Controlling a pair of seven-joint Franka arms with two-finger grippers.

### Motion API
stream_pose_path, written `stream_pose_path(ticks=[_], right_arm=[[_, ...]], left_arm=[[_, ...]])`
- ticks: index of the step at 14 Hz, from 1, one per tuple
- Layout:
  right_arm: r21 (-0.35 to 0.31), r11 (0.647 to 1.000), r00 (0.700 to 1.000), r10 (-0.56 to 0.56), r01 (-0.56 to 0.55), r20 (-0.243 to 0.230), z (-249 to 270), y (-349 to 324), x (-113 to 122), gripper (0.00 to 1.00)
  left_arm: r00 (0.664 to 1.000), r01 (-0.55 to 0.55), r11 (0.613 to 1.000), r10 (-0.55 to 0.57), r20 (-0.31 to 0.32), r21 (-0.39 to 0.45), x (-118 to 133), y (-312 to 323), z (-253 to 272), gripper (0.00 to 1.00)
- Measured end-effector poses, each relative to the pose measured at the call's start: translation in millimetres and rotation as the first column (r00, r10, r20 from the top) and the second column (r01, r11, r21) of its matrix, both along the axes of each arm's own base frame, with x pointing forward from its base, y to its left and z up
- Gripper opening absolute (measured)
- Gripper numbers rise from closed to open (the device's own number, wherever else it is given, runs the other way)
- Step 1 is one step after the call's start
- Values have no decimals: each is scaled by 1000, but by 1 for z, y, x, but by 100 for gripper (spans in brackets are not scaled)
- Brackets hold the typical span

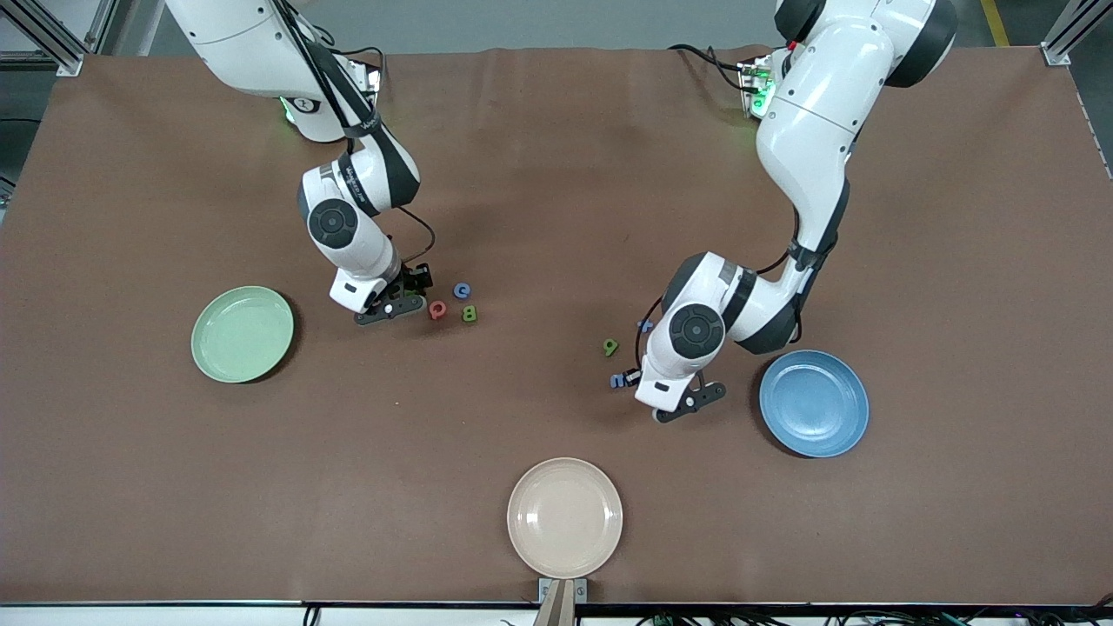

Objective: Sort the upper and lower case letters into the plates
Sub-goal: 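Grasp the n with the left gripper while the right gripper grasps the Z, then release the n onto the blue plate while the right gripper lifts the Z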

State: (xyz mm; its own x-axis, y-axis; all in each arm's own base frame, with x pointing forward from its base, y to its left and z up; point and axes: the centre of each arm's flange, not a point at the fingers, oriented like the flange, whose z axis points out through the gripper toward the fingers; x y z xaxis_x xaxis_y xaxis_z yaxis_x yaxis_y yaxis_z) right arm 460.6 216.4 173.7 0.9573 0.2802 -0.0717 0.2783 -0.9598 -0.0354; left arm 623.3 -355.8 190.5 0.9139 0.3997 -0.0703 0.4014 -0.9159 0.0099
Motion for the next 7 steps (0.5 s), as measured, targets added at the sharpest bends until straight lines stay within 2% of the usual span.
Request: stream_pose_path(ticks=[1, 3, 4, 6, 7], right_arm=[[0, 1000, 1000, 0, 0, -1, -1, 0, 0, 66], [0, 1000, 1000, -2, 2, 2, 0, 0, 2, 54], [0, 1000, 1000, -2, 2, 3, 0, 0, 2, 53], [3, 1000, 1000, -3, 3, 8, 4, 0, 4, 36], [3, 1000, 1000, -1, 1, 8, 3, 2, 4, 36]], left_arm=[[999, -16, 1000, 17, 29, -9, 11, 8, 18, 26], [996, -63, 998, 63, 57, -12, 36, 48, 64, 26], [997, -64, 998, 64, 47, -2, 46, 78, 83, 26], [998, -51, 999, 51, 26, 14, 61, 141, 103, 26], [999, -35, 999, 35, 15, 23, 66, 175, 104, 26]])
